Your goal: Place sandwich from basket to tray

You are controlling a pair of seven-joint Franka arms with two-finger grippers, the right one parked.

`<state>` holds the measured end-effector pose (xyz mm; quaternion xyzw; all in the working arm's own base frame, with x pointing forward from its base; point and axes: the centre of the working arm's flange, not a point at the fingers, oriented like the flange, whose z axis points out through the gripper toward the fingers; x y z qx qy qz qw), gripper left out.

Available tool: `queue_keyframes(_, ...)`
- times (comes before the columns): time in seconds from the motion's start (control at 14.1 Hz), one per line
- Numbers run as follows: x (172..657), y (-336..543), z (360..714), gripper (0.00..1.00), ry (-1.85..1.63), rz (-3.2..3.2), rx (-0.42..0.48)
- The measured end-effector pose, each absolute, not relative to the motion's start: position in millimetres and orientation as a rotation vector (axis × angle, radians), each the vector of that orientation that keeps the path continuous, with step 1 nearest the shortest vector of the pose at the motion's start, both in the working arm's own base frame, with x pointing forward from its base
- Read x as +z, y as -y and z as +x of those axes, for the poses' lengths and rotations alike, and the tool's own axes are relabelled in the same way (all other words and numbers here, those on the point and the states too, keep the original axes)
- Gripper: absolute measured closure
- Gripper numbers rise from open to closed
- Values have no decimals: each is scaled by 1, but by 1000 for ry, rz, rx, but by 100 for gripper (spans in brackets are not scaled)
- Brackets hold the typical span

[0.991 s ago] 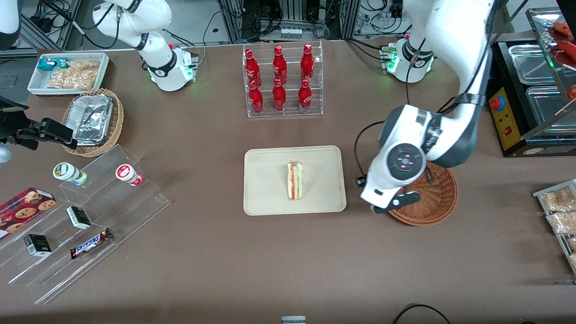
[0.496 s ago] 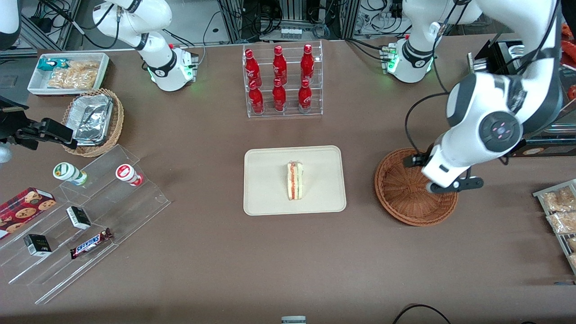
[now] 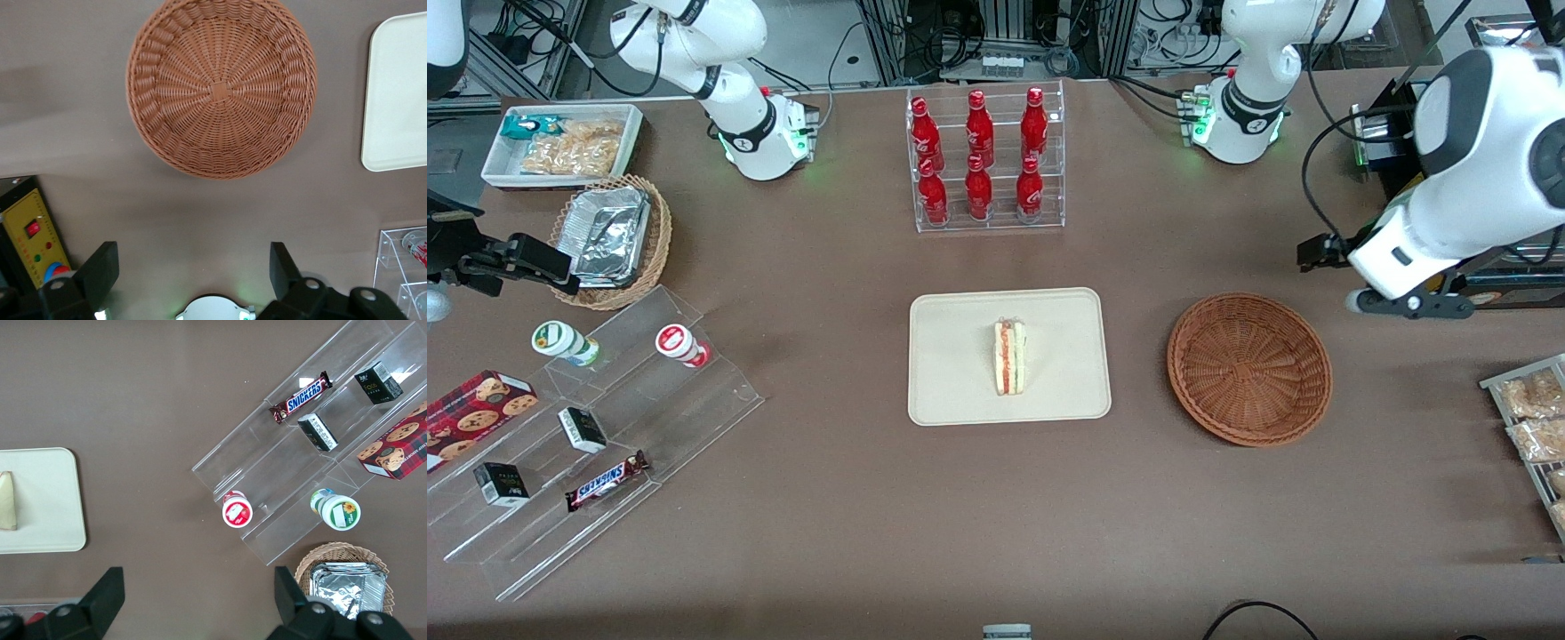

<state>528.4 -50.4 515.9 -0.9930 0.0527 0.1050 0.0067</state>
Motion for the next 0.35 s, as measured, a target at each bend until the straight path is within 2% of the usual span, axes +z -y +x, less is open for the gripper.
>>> queue_keyframes(0.35, 573, 30, 536, 0, -105, -3126, 143)
